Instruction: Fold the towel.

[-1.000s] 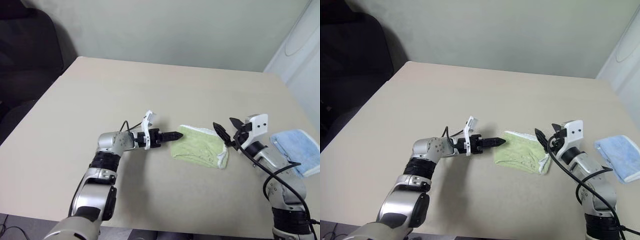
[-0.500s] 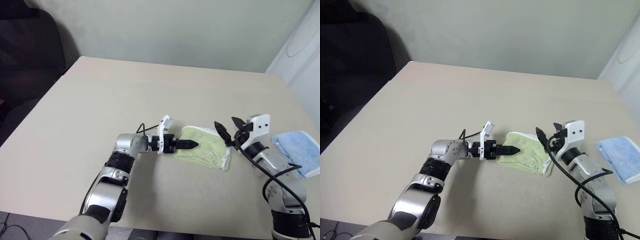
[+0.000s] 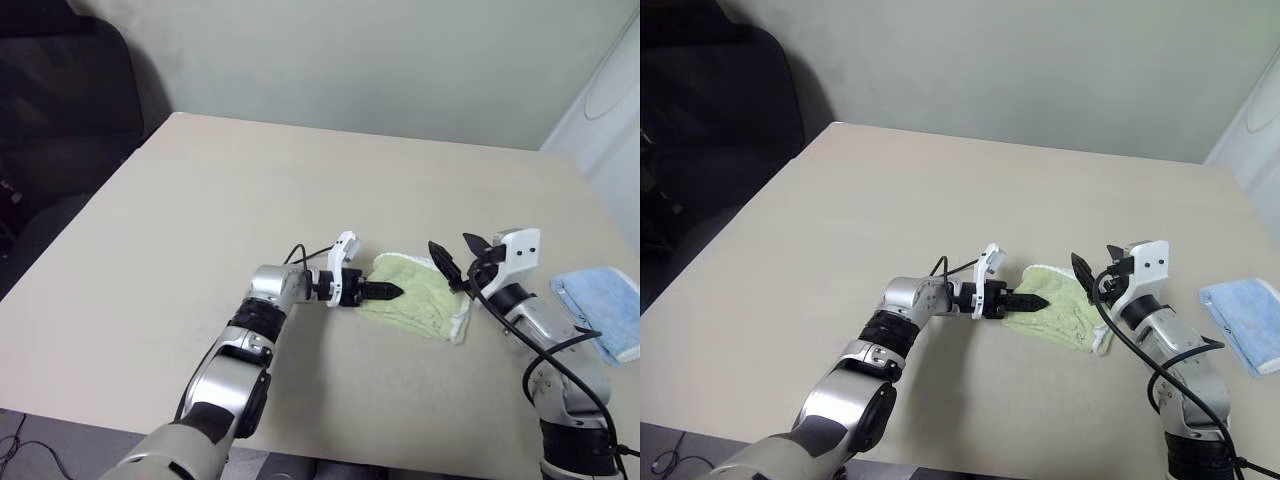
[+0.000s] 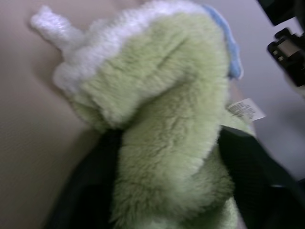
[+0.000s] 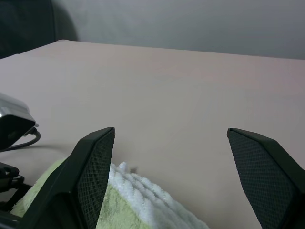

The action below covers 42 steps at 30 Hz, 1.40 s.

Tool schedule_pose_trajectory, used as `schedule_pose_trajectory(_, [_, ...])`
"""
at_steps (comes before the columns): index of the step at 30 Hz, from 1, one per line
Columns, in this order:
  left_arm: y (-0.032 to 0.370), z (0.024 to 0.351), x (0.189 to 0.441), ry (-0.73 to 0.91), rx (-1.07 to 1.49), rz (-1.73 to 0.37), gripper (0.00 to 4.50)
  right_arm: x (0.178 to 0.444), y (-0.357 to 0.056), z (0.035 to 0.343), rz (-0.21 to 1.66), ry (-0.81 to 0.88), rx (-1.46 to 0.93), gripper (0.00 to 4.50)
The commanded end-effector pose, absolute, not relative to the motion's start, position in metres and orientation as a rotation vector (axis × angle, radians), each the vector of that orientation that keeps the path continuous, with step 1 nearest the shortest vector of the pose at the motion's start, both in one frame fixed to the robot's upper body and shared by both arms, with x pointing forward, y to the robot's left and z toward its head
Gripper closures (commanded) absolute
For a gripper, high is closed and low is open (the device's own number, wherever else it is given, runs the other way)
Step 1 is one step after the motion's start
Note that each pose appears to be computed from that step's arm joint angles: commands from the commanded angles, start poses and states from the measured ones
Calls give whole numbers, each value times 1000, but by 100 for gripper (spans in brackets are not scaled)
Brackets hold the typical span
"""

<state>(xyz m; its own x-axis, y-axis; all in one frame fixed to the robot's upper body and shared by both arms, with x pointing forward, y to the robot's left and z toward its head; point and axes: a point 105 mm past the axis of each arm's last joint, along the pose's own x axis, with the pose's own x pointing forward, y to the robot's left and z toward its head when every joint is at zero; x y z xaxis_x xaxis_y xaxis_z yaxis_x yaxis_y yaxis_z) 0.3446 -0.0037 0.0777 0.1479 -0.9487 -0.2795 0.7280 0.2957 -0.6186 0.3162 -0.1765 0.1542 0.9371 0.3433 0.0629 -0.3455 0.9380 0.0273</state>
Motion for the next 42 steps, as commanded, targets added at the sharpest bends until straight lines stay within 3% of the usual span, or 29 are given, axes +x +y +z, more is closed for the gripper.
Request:
schedule_pose_trajectory(1, [-12, 67, 335, 749, -359, -1274, 277, 315, -179, 175, 329, -143, 21, 53])
schedule_pose_trajectory(5, [-11, 68, 336, 737, -365, -1273, 416, 317, -181, 177, 314, -154, 26, 53])
schedule_pose_trajectory(7, [-9, 70, 337, 728, -366, -1267, 449, 318, -182, 179, 306, -160, 27, 53])
schedule_pose_trajectory(13, [7, 89, 360, 648, -462, -1153, 449, 321, -186, 182, 275, -181, 36, 53])
schedule_pose_trajectory(18, [54, 120, 395, 504, -576, -948, 449, 323, -192, 187, 243, -203, 48, 53])
schedule_pose_trajectory(22, [130, 150, 427, 341, -631, -682, 449, 325, -196, 187, 231, -206, 52, 53])
schedule_pose_trajectory(26, [227, 177, 442, 185, -640, -358, 449, 330, -194, 188, 246, -207, 57, 53])
schedule_pose_trajectory(31, [349, 196, 421, -3, -651, 62, 449, 338, -189, 189, 277, -208, 60, 53])
schedule_pose_trajectory(34, [393, 188, 399, -51, -706, 218, 449, 341, -185, 188, 298, -206, 62, 53])
schedule_pose_trajectory(41, [385, 136, 387, 53, -818, 266, 449, 347, -174, 187, 354, -200, 66, 53])
schedule_pose_trajectory(42, [383, 129, 386, 66, -836, 276, 414, 348, -172, 187, 364, -198, 64, 53])
